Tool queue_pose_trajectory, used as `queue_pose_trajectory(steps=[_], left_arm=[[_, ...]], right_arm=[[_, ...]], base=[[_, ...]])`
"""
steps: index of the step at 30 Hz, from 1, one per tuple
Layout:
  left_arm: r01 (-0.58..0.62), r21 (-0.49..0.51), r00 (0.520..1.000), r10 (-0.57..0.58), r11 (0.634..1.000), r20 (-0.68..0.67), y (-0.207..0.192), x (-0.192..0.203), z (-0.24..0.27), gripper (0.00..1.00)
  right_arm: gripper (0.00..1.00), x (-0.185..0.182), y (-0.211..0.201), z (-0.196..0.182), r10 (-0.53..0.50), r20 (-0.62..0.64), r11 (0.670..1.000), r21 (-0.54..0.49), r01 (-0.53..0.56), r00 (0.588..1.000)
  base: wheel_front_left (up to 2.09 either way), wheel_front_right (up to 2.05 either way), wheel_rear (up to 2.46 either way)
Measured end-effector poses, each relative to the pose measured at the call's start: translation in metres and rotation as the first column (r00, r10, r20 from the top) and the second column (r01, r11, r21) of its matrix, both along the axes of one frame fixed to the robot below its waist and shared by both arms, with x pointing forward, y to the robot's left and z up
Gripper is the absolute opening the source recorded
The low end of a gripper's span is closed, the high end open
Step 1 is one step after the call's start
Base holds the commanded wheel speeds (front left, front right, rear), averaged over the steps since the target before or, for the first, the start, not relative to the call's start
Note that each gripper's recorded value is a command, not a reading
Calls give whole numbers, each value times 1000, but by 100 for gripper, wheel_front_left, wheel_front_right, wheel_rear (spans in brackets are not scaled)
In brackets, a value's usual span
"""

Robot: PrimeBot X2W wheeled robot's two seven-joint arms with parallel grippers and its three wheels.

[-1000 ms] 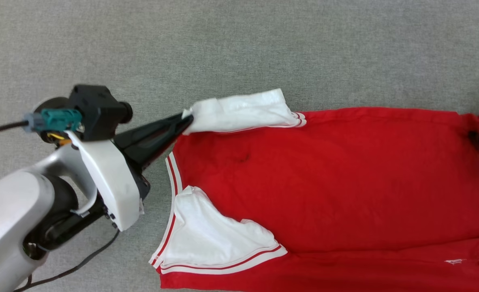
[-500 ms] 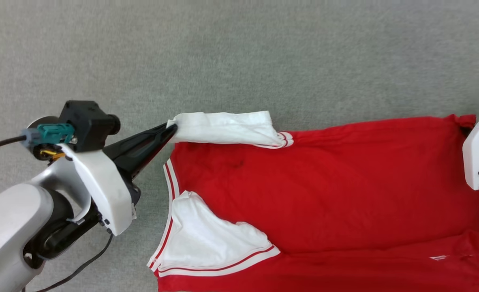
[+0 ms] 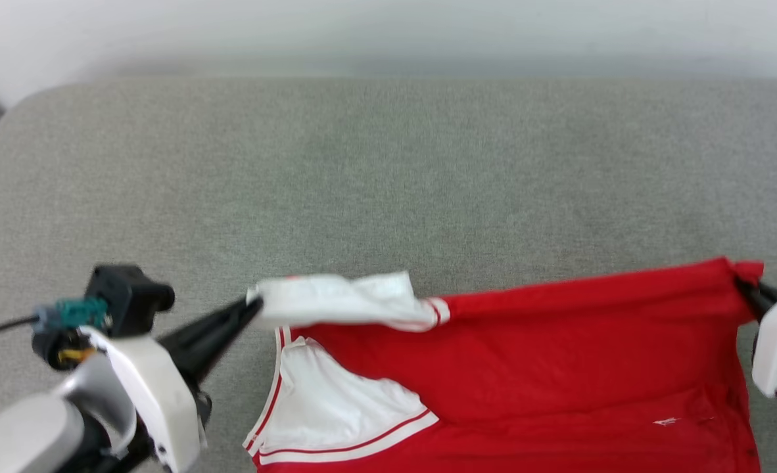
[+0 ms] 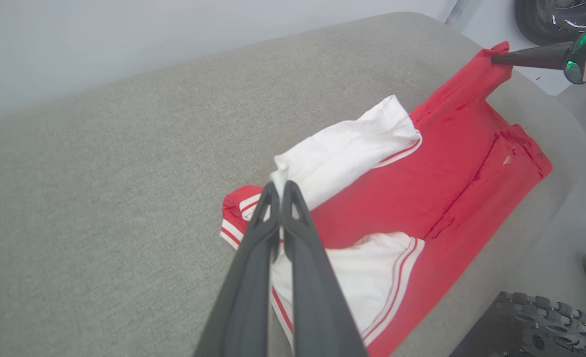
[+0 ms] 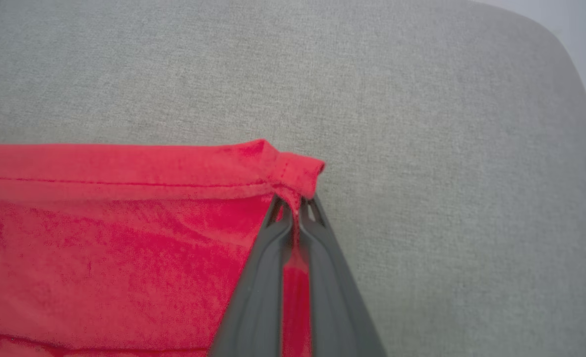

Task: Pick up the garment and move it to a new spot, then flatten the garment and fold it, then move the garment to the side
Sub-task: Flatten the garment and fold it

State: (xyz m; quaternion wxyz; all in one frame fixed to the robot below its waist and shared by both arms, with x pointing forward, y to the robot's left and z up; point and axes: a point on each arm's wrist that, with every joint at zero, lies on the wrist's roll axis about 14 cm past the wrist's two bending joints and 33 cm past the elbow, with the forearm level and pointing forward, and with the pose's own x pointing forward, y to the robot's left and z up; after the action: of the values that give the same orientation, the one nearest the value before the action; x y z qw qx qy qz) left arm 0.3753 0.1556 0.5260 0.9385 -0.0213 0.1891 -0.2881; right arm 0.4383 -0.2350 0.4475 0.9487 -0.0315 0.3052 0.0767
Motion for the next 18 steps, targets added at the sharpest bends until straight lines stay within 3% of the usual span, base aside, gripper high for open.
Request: queue_pose_trajectory(steps=[9, 18], left_arm=[[-67, -39, 986, 60, 997, -158, 2, -60, -37, 0], [-57, 4, 944, 55, 998, -325, 0, -101, -87, 0]], right_arm=[[0, -68, -1, -20, -4, -80, 1000, 17, 6, 997], [0, -99, -5, -46, 41, -189, 999, -27, -47, 981]], base=[[0, 0, 0], [0, 0, 0]])
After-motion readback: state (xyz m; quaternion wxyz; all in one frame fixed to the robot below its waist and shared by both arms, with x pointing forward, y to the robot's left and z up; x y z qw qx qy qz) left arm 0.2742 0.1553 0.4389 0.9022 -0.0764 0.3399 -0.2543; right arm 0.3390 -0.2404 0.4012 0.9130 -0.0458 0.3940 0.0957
